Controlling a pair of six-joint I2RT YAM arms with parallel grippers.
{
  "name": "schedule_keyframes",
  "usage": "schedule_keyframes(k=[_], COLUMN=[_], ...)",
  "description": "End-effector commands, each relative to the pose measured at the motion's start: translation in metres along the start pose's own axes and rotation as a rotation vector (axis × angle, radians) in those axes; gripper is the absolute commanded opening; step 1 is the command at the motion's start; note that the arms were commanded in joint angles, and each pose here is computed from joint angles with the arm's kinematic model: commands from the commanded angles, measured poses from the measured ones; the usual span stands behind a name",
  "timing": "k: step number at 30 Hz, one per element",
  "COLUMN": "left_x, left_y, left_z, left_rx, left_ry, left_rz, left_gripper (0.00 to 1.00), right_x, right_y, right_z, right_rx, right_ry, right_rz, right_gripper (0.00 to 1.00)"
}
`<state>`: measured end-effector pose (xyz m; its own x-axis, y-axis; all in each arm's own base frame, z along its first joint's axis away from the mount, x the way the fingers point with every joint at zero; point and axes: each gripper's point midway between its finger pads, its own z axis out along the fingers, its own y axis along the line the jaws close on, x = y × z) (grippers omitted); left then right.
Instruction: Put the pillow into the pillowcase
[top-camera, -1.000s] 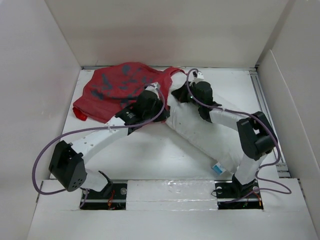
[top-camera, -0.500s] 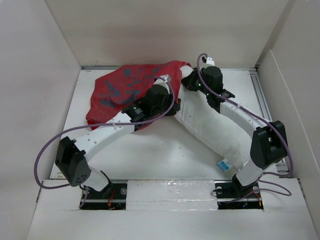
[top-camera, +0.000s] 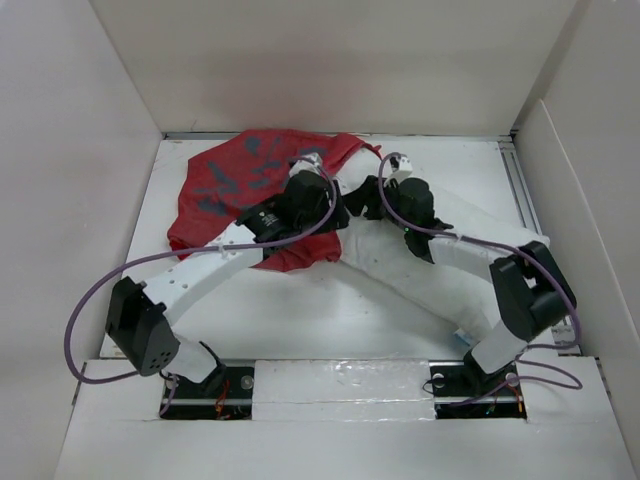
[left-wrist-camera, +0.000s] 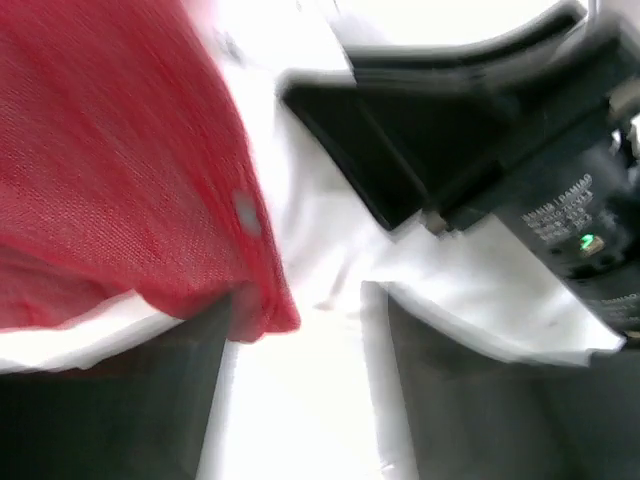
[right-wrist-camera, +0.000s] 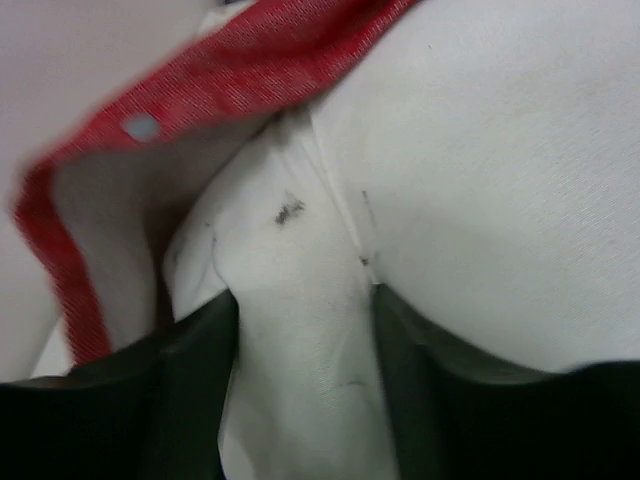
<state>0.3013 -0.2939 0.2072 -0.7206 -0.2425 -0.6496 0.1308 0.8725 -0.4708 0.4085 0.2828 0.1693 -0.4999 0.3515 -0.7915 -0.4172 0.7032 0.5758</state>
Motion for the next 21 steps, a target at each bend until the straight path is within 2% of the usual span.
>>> schedule_keyframes(k=[1, 2, 5, 7, 8, 9, 11, 12, 13, 14, 15, 16, 17, 18, 19, 21], left_x=[-0.074, -0.080, -0.105, -0.126, -0.134, -0.140, -0.163, -0.169, -0.166, -0.183, -0.190, -0.168, -0.188, -0.191, -0.171, -0.173], left_y=[-0.020, -0.015, -0.016, -0.016, -0.016, -0.009, -0.013, 0.007, 0.002, -0.004, 0.005, 0.011, -0.009, -0.007, 0.000, -0.011], left_z=[-0.063, -0.072, -0.089, -0.100, -0.101, -0.084, -0.069, -0.030, -0.010, -0.003, 0.013, 0.055, 0.055, 0.066, 0.104, 0.113], left_rx=[0.008, -0.025, -0.070, -0.114, -0.137, -0.204, -0.193, -0.233, -0.161, -0.124, -0.121, -0.104, -0.047, -0.033, -0.034, 0.046], left_ry=[-0.218, -0.235, -0.296, -0.353, -0.371, -0.376, -0.361, -0.298, -0.223, -0.230, -0.196, -0.075, -0.106, -0.083, -0.002, 0.021], left_rz=[-0.028, -0.013, -0.015, -0.018, -0.002, 0.052, 0.077, 0.082, 0.096, 0.109, 0.110, 0.134, 0.153, 0.180, 0.195, 0.216], left_gripper=[0.68, 0.99, 1.00, 1.00, 1.00, 1.00, 1.00, 0.99, 0.95, 0.87, 0.85, 0.85, 0.85, 0.85, 0.85, 0.85], right_x=[-0.026, -0.028, -0.045, -0.050, -0.058, -0.062, -0.084, -0.090, -0.091, -0.100, -0.112, -0.116, -0.118, -0.133, -0.126, -0.121], right_y=[0.011, 0.010, 0.016, 0.007, 0.005, 0.001, -0.020, -0.026, -0.039, -0.052, -0.057, -0.063, -0.068, -0.065, -0.076, -0.078], right_z=[-0.024, -0.029, -0.040, -0.048, -0.054, -0.056, -0.062, -0.062, -0.062, -0.062, -0.052, -0.048, -0.046, -0.040, -0.031, -0.021], right_rx=[-0.006, 0.010, 0.032, 0.069, 0.084, 0.104, 0.200, 0.221, 0.260, 0.276, 0.272, 0.265, 0.236, 0.210, 0.207, 0.162], right_ry=[-0.034, -0.034, -0.035, -0.034, -0.054, -0.065, -0.102, -0.103, -0.076, -0.062, -0.055, -0.036, -0.010, -0.023, 0.015, 0.063], right_rz=[-0.021, -0.039, -0.070, -0.062, -0.061, -0.059, -0.046, -0.040, -0.048, -0.048, -0.061, -0.100, -0.109, -0.132, -0.155, -0.177], right_gripper=[0.69, 0.75, 0.86, 0.88, 0.92, 0.93, 1.00, 1.00, 1.00, 1.00, 1.00, 1.00, 1.00, 1.00, 1.00, 1.00])
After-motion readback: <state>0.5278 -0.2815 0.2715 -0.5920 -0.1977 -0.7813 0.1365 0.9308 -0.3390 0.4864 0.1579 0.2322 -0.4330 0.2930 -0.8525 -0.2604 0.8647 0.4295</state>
